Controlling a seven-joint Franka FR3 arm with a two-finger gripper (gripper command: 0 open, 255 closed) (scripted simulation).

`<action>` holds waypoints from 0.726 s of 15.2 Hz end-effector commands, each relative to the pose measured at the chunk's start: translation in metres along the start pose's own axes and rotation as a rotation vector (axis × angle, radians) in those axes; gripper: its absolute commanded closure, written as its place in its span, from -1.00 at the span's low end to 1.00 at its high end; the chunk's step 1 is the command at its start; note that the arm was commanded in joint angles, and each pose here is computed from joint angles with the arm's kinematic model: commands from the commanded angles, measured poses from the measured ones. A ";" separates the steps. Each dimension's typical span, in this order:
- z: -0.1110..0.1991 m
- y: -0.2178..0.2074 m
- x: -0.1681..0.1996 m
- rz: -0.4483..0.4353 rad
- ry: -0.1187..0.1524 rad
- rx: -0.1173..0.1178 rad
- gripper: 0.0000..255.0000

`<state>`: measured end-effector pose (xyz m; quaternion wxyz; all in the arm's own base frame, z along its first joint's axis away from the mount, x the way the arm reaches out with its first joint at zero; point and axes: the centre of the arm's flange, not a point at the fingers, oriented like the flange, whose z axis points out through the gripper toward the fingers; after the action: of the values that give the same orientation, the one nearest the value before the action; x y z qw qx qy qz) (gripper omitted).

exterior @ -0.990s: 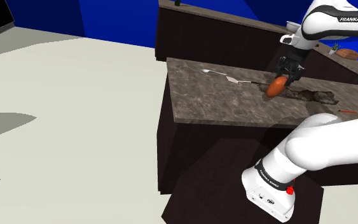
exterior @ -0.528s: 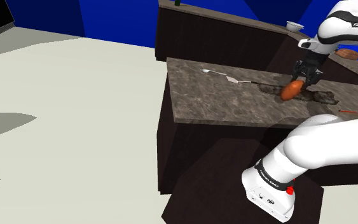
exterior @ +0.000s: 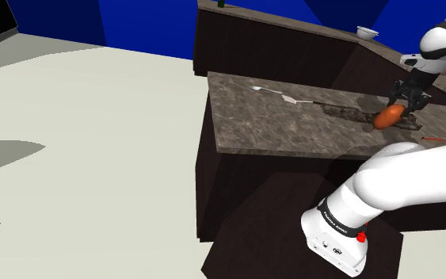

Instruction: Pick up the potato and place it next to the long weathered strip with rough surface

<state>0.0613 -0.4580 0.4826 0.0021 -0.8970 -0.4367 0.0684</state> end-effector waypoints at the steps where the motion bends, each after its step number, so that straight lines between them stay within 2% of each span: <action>1: 0.004 -0.004 -0.024 -0.001 -0.001 0.000 1.00; 11: 0.021 -0.028 -0.152 -0.001 -0.001 0.000 1.00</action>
<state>-0.0470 -0.5542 0.4799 0.0022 -0.8969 -0.4370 0.0682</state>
